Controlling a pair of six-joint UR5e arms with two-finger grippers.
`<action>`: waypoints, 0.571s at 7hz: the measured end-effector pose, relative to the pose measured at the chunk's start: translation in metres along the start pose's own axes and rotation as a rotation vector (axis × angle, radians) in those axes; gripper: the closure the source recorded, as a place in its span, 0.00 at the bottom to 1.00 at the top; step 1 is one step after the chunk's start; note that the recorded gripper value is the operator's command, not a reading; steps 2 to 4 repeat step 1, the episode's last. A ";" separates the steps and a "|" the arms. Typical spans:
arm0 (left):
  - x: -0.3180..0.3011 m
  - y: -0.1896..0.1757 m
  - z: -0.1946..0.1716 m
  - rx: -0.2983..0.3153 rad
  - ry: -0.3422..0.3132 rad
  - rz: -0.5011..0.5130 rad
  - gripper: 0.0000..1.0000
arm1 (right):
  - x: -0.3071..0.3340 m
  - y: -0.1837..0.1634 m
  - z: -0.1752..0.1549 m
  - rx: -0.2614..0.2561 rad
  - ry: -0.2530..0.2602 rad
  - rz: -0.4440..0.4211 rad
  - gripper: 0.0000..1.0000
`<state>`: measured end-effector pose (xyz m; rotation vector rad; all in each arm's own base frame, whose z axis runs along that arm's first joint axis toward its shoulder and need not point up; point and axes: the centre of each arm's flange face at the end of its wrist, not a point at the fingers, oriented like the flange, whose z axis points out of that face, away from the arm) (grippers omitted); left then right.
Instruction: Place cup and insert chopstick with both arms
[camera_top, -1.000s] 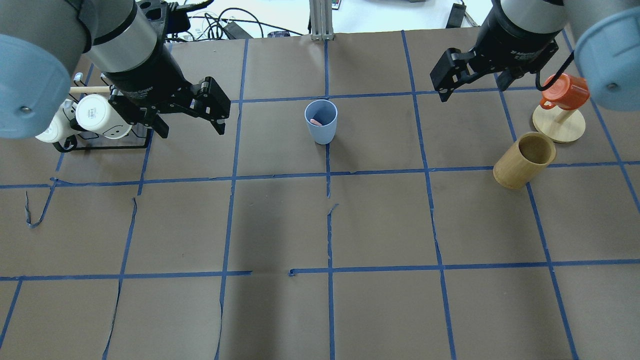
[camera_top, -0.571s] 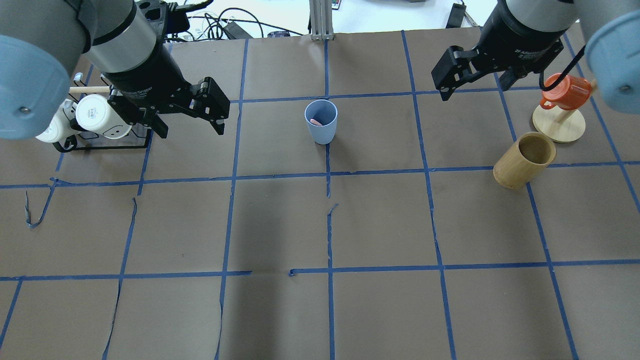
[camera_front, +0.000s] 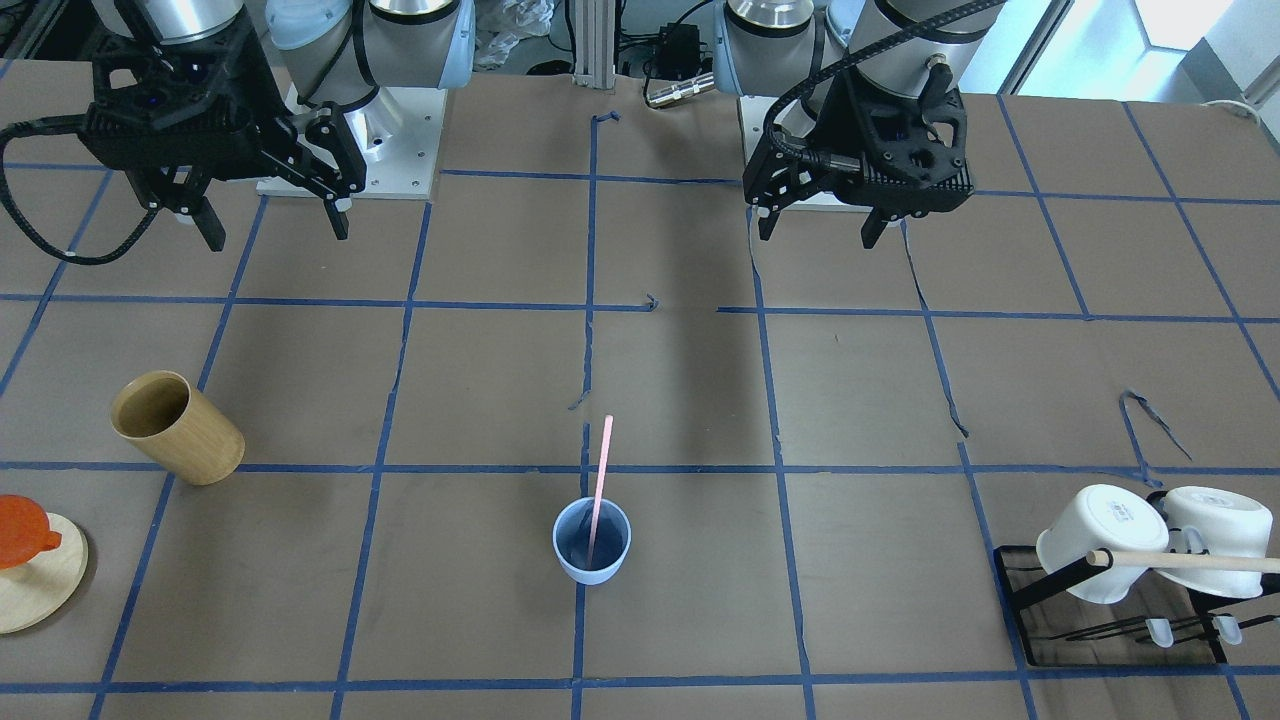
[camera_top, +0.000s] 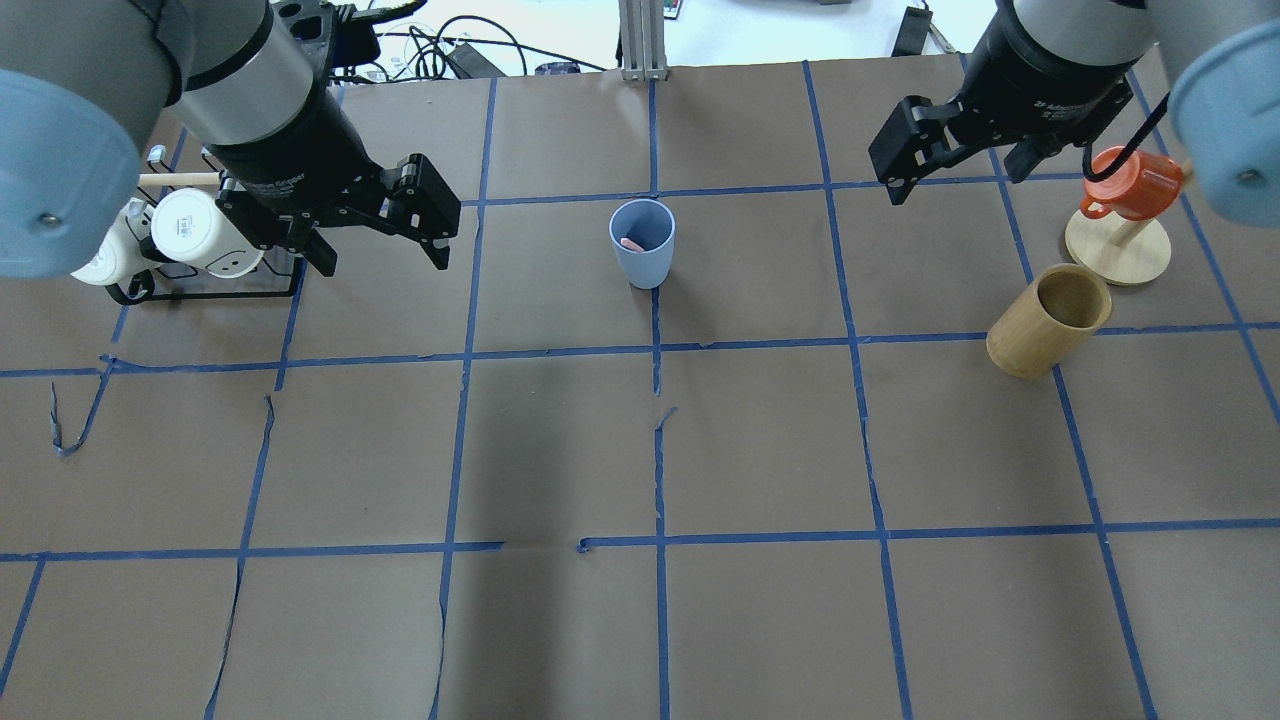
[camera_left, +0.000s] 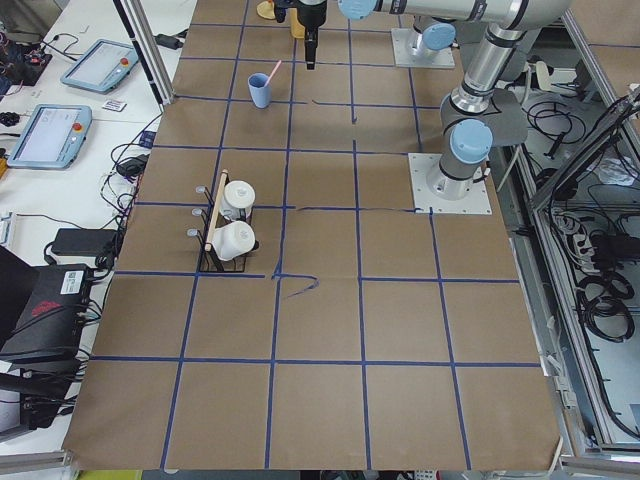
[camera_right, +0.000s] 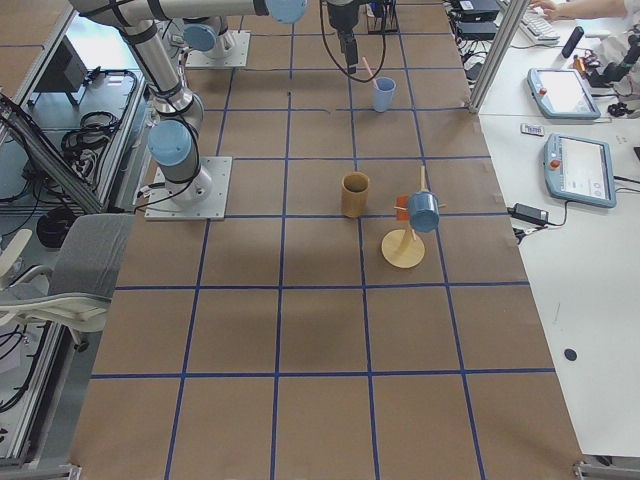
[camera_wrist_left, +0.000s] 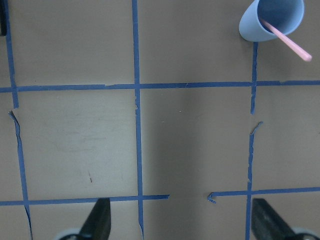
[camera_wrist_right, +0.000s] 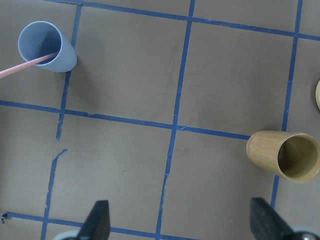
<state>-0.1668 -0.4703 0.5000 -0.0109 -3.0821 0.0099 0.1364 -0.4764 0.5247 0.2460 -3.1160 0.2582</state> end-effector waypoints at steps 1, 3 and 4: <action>0.000 0.000 0.000 0.000 -0.001 0.000 0.00 | 0.000 0.000 0.000 -0.002 0.003 0.000 0.00; 0.000 0.000 0.000 0.000 -0.001 0.000 0.00 | 0.000 0.000 0.000 -0.002 0.003 0.000 0.00; 0.000 0.000 0.000 0.000 -0.001 0.000 0.00 | 0.000 0.000 0.000 -0.002 0.003 0.000 0.00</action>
